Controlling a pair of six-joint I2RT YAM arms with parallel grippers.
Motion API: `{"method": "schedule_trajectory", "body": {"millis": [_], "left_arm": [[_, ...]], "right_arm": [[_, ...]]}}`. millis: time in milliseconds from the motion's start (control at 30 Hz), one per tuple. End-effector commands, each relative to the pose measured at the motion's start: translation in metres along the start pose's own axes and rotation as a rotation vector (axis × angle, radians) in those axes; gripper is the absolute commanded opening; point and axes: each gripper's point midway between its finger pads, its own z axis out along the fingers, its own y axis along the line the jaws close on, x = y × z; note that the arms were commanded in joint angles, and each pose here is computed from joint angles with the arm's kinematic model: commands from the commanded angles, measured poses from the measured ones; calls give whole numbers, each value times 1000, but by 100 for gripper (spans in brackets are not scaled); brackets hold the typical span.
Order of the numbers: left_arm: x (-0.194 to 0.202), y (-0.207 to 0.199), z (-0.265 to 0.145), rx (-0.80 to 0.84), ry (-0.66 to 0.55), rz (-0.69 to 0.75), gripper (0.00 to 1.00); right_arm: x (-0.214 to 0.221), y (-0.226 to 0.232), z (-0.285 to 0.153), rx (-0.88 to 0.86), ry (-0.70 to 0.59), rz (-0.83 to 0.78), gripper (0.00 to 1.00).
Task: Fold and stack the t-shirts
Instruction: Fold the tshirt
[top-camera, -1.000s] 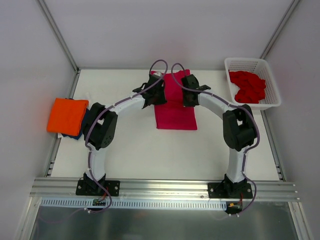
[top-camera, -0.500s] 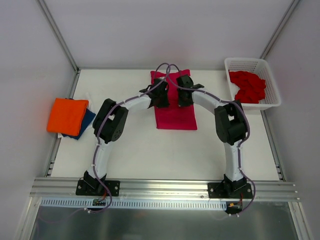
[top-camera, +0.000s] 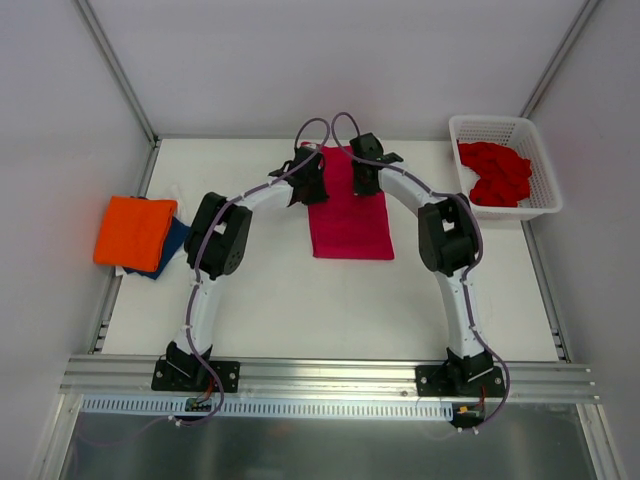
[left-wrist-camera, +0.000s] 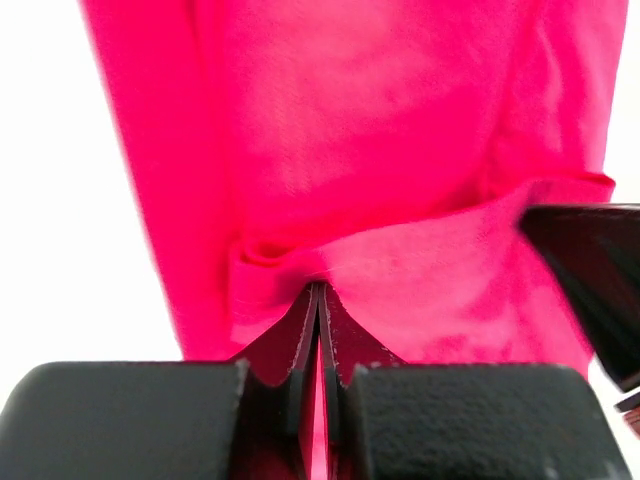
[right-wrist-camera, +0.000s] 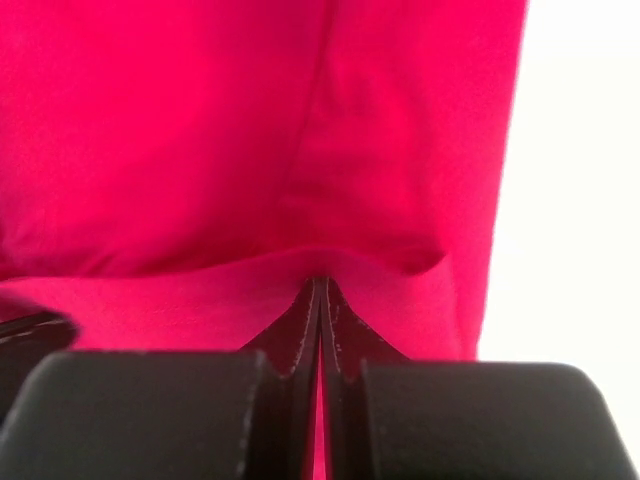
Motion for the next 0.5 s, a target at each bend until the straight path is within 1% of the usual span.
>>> {"method": "schedule_trajectory", "body": {"millis": [0,233,333,433,467], "left_arm": [[-12,6,8,0,-16,21,0],[-17,19,14,-6,-10,-11,0],[-17,16,-1,3,-11,-17,0],[-19,10,-29,6,-34,-21,0],[-17,3,-44,18,-43,-6,0]], "right_arm": [[-21,-17,-2,27,-25,9,1],[-29,-33,7,69,-25,14,1],[-32,-35,-7,63,-47,11,0],[-47,-32,-37,14,-140,32,0],[-47,-31,-46,6,-153,32,0]]}}
